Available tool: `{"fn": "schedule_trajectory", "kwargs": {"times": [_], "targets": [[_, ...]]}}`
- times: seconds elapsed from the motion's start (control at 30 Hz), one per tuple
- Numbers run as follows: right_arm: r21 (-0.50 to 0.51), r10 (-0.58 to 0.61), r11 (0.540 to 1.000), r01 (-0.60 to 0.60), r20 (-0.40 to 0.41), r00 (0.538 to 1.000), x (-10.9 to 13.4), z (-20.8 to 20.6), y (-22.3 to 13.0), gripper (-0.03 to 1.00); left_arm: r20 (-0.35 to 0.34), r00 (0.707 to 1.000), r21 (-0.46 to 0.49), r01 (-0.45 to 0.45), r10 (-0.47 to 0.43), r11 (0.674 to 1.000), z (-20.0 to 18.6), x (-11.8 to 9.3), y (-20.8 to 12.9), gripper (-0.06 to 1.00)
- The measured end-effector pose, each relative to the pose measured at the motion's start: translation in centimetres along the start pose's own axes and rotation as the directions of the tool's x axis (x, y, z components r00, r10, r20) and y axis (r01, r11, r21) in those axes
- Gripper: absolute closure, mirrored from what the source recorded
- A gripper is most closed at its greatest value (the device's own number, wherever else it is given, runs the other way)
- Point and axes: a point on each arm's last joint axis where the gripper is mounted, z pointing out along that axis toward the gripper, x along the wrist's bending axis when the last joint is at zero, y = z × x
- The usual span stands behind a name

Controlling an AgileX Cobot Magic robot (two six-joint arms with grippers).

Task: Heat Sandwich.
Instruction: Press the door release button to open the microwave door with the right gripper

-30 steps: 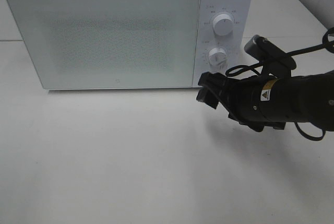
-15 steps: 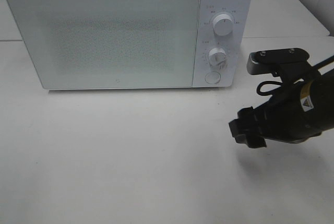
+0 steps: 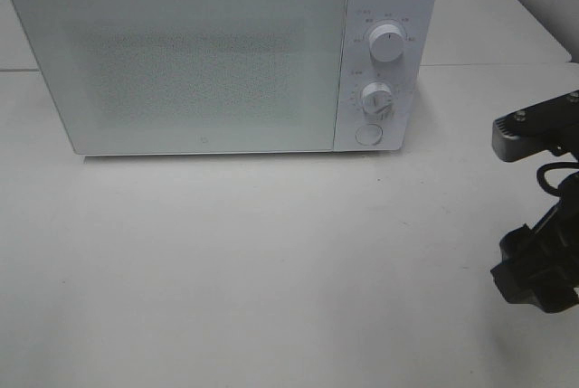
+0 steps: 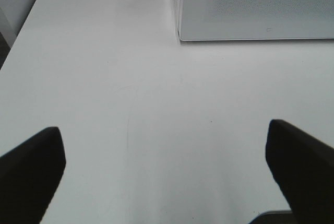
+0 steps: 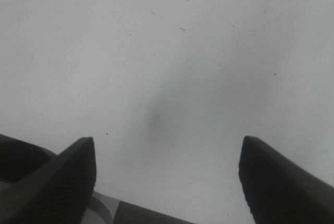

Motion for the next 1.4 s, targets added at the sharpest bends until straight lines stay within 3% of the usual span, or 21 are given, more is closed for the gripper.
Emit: {"fn": "schedule_trajectory", "kwargs": {"times": [0.37,0.57,0.73,0.87,1.13,1.4], "targets": [[-0.125,-0.035,0.992,0.023,-0.09,0.995,-0.3,-4.5,-2.7,0.23,0.0,1.0,0.0,0.0,0.0,1.0,0.0,0.0,0.0,-0.05],[-0.19,-0.028,0.982,0.008,-0.1,0.995,-0.9,-6.6,-4.8,0.23,0.0,1.0,0.0,0.0,0.0,1.0,0.0,0.0,0.0,-0.05],[-0.301,-0.019,0.953,-0.016,-0.112,0.994,-1.6,-8.8,-7.4,0.23,0.0,1.0,0.0,0.0,0.0,1.0,0.0,0.0,0.0,-0.05],[-0.466,-0.013,0.883,-0.047,-0.125,0.992,-2.4,-10.8,-10.4,0.23,0.0,1.0,0.0,0.0,0.0,1.0,0.0,0.0,0.0,-0.05],[-0.55,0.027,0.831,-0.086,-0.114,0.993,-2.8,-10.0,-13.1,0.23,0.0,1.0,0.0,0.0,0.0,1.0,0.0,0.0,0.0,-0.05],[-0.65,0.16,0.739,-0.177,-0.086,0.983,-3.1,-10.6,-15.0,0.23,0.0,1.0,0.0,0.0,0.0,1.0,0.0,0.0,0.0,-0.05]]}}
